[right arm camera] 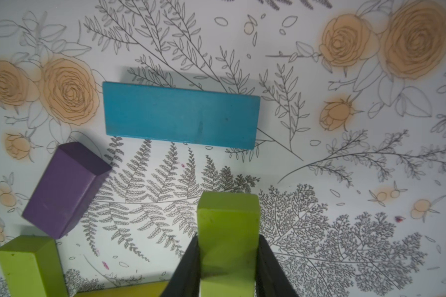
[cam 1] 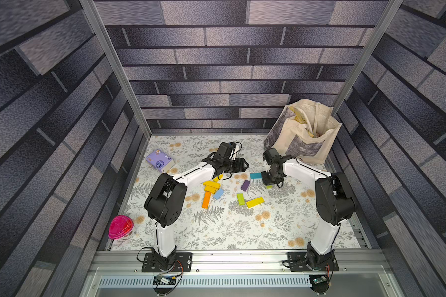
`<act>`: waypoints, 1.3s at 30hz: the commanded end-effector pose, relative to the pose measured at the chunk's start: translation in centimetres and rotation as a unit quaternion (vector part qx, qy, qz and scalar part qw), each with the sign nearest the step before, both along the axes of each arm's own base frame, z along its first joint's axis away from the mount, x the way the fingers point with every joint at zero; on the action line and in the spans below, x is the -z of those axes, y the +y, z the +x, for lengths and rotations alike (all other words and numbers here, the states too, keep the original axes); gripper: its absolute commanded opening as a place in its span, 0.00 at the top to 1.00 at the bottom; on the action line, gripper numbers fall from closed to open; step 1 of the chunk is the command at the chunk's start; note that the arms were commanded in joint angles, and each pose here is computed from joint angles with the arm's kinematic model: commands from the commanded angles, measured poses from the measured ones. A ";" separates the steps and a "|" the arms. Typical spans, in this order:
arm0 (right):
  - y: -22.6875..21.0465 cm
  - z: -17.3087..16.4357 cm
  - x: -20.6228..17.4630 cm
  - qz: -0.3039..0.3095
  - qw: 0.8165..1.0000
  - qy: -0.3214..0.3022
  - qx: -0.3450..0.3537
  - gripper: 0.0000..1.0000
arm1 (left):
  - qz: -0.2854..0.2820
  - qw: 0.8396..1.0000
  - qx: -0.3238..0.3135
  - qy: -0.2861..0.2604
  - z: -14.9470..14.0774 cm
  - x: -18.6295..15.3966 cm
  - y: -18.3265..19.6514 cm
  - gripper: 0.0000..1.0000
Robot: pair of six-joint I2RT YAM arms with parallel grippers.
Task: Assemble the letter p with building blocks
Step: Assemble the building block at the center of the board.
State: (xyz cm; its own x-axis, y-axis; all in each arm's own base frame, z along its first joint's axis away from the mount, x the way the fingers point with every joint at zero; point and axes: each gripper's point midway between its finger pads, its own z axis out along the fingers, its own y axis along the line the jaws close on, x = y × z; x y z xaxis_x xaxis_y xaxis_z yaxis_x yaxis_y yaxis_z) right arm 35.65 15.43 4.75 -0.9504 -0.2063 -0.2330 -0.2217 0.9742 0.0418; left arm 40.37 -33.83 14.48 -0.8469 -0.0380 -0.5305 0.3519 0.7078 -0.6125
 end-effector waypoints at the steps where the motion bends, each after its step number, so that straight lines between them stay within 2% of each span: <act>1: 0.1 0.4 0.7 -0.004 1.000 0.001 -0.008 0.80 | -0.001 1.000 -0.013 -0.009 0.3 -1.2 -0.6 0.38; 10: -0.1 1.2 1.8 -0.005 1.000 0.004 0.003 0.75 | 0.009 1.000 -0.020 -0.004 -0.6 -0.5 -1.7 0.39; 14: 0.1 1.4 1.1 0.001 1.000 -0.001 0.006 0.61 | 0.011 1.000 -0.016 -0.003 -0.7 -0.5 -2.1 0.39; 17: 0.0 1.2 -0.9 0.021 1.000 -0.014 0.018 0.51 | 0.013 1.000 -0.013 -0.003 -0.8 -0.4 -2.2 0.39; 20: -0.8 0.4 -2.9 0.045 0.998 -0.028 0.046 0.43 | 0.014 1.000 -0.002 -0.002 -1.2 -0.2 -2.5 0.43; 22: -2.2 -0.3 -3.3 0.055 0.995 -0.024 0.078 0.42 | 0.022 1.000 0.016 -0.003 -1.8 0.1 -3.1 0.51; 24: -3.4 -0.7 -3.0 0.066 0.992 -0.012 0.108 0.47 | 0.038 0.998 0.041 0.001 -2.7 0.7 -3.9 0.56; 29: -4.1 -1.1 -0.5 0.109 0.979 0.027 0.168 0.73 | 0.112 0.988 0.107 -0.004 -4.9 2.6 -6.0 0.70; 33: -3.7 -1.0 1.1 0.134 0.972 0.037 0.190 0.93 | 0.176 0.976 0.127 -0.015 -5.5 4.2 -7.1 0.80; 36: -3.4 -0.4 1.7 0.147 0.969 0.035 0.195 1.00 | 0.193 0.973 0.123 -0.008 -5.5 5.4 -7.8 0.90; 39: -3.5 -1.3 3.2 0.144 0.968 0.051 0.197 1.00 | 0.208 0.971 0.115 0.011 -5.4 6.8 -8.4 1.00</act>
